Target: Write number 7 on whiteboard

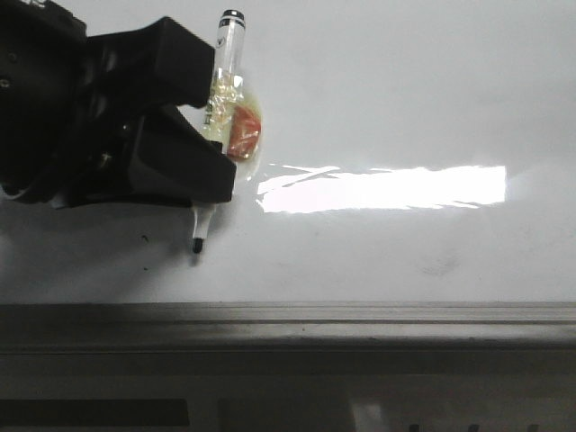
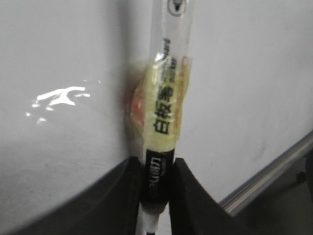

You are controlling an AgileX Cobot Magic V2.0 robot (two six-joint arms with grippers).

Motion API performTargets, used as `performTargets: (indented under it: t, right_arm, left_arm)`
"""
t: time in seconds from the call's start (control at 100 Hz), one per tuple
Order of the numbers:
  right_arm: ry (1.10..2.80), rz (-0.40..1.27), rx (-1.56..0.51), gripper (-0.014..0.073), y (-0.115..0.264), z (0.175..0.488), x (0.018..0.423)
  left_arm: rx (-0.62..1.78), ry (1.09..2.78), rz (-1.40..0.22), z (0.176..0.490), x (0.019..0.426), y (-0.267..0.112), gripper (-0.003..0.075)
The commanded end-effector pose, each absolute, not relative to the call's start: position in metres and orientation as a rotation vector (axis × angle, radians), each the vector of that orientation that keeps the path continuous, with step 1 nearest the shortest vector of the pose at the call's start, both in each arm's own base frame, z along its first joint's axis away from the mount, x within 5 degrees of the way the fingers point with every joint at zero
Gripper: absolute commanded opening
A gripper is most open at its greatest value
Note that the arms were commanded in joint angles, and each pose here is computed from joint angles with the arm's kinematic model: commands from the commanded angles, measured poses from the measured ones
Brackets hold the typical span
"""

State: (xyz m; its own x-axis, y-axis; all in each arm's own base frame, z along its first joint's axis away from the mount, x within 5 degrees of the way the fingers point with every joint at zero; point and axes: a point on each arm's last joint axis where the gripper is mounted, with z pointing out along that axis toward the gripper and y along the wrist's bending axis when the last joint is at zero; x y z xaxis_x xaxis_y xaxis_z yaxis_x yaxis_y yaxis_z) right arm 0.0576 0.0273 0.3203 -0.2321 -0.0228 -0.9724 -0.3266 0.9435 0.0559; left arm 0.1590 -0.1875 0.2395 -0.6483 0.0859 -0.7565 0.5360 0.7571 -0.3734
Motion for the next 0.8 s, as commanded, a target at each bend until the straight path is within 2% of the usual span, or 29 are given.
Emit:
performTargets:
  t: [0.0, 0.09, 0.17, 0.36, 0.5, 0.79]
  right_arm:
    - [1.699, 0.316, -0.354, 0.0386, 0.033, 0.336, 0.058]
    - [1.689, 0.398, -0.502, 0.0386, 0.044, 0.334, 0.056]
    - [1.684, 0.476, -0.601, 0.0386, 0.053, 0.333, 0.057]
    - [1.709, 0.534, -0.673, 0.0386, 0.061, 0.330, 0.066]
    - [1.687, 0.549, -0.737, 0.0386, 0.065, 0.330, 0.068]
    - [1.689, 0.596, -0.740, 0.0386, 0.068, 0.330, 0.068]
  left_arm:
    - [0.552, 2.165, -0.732, 0.243, 0.159, -0.188, -0.0020]
    - [0.755, 2.135, -0.698, 0.246, 0.149, -0.185, -0.0020]
    - [0.929, 2.040, -0.681, 0.258, 0.138, -0.179, -0.0020]
    - [1.178, 1.784, -0.758, 0.286, 0.109, -0.168, -0.0018]
    - [1.236, 1.675, -0.911, 0.299, 0.092, -0.167, -0.0018]
    - [1.334, 1.526, -1.353, 0.309, 0.067, -0.178, -0.0018]
